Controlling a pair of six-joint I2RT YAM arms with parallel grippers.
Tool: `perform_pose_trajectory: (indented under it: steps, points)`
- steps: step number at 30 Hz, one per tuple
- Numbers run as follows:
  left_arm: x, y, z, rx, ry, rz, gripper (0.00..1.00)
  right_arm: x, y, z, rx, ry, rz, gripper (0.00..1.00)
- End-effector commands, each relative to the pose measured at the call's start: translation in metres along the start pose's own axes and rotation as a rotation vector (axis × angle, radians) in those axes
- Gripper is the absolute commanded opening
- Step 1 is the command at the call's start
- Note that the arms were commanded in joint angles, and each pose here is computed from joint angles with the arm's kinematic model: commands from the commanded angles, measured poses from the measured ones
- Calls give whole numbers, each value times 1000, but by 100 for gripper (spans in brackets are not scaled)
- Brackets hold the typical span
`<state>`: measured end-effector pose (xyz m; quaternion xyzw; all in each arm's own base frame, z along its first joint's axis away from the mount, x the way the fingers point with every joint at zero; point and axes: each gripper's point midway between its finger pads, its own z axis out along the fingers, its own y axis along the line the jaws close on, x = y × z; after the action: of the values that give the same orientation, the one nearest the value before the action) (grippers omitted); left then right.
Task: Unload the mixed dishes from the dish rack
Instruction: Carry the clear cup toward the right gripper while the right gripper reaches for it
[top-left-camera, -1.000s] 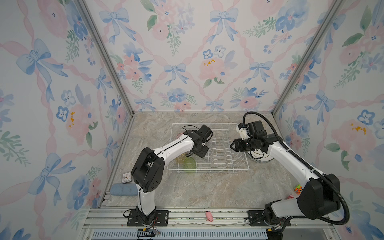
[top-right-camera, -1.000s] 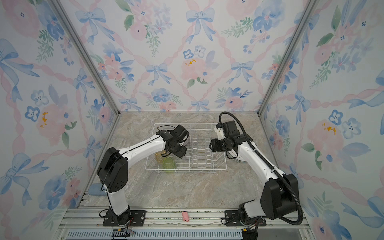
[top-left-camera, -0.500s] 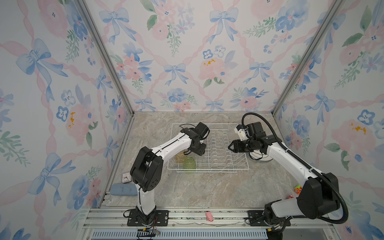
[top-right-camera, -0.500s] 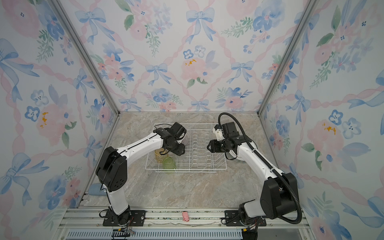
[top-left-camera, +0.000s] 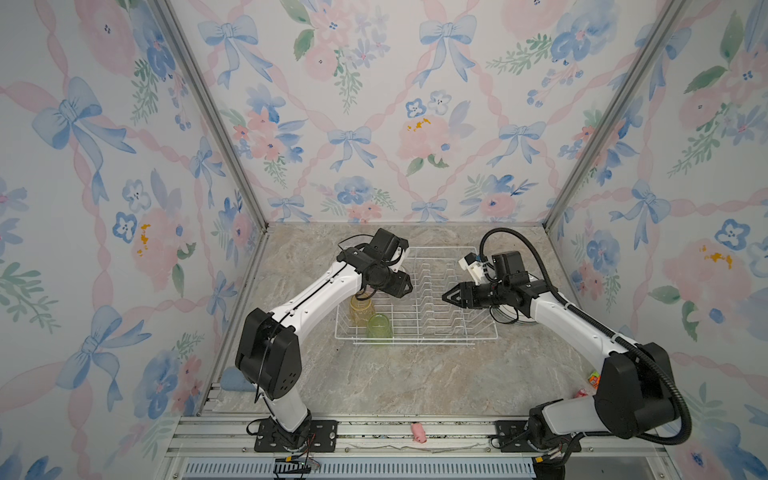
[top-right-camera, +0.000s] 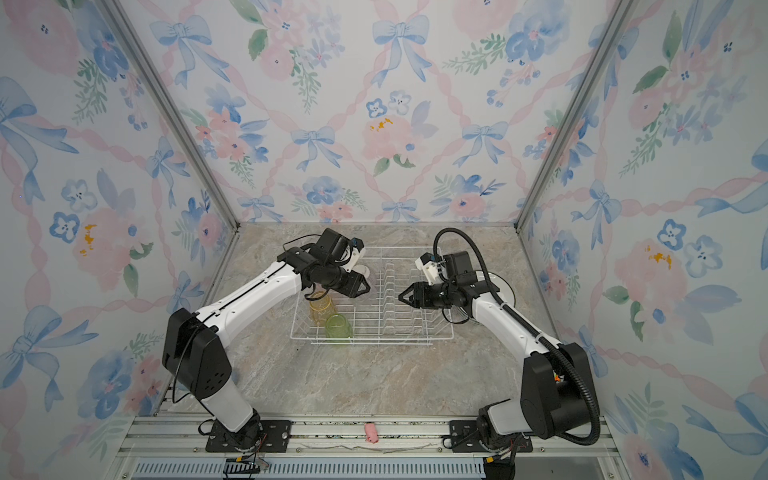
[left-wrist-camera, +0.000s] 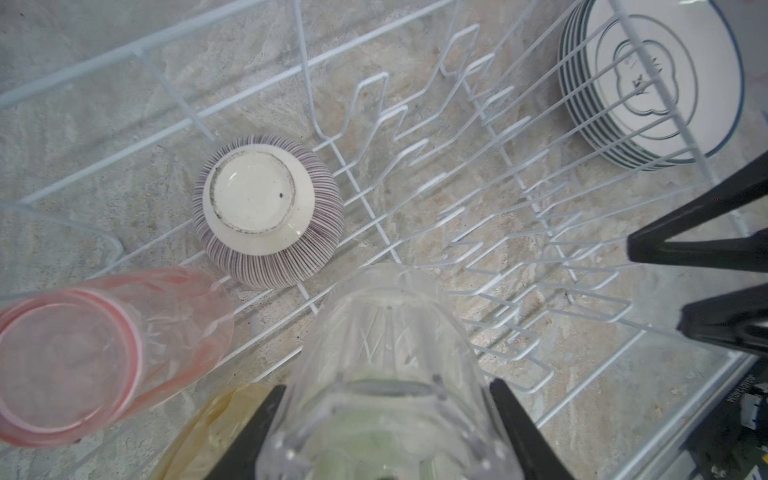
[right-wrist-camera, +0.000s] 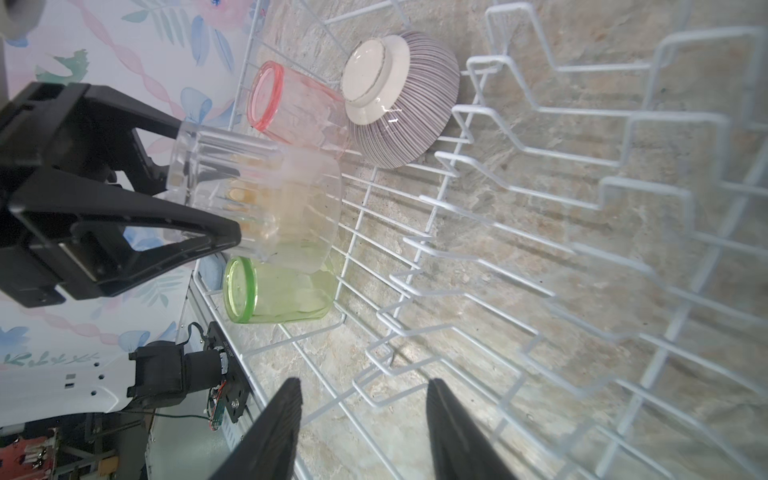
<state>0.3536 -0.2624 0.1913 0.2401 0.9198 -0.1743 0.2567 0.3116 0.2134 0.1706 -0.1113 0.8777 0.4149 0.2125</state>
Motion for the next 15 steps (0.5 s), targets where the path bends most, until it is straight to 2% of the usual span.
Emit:
perform_pose_trajectory:
  steps: [1, 8, 15]
  points:
    - [-20, -23, -26, 156, -118, 27, 30, -7, 30, -9, -148, -44, -32, 51]
    - [-28, -45, -47, 295, -203, 32, 31, -12, 60, -13, -325, -89, -39, 47]
    - [-37, -62, -70, 451, -322, 24, 32, -12, 85, -18, -401, -98, -86, 45]
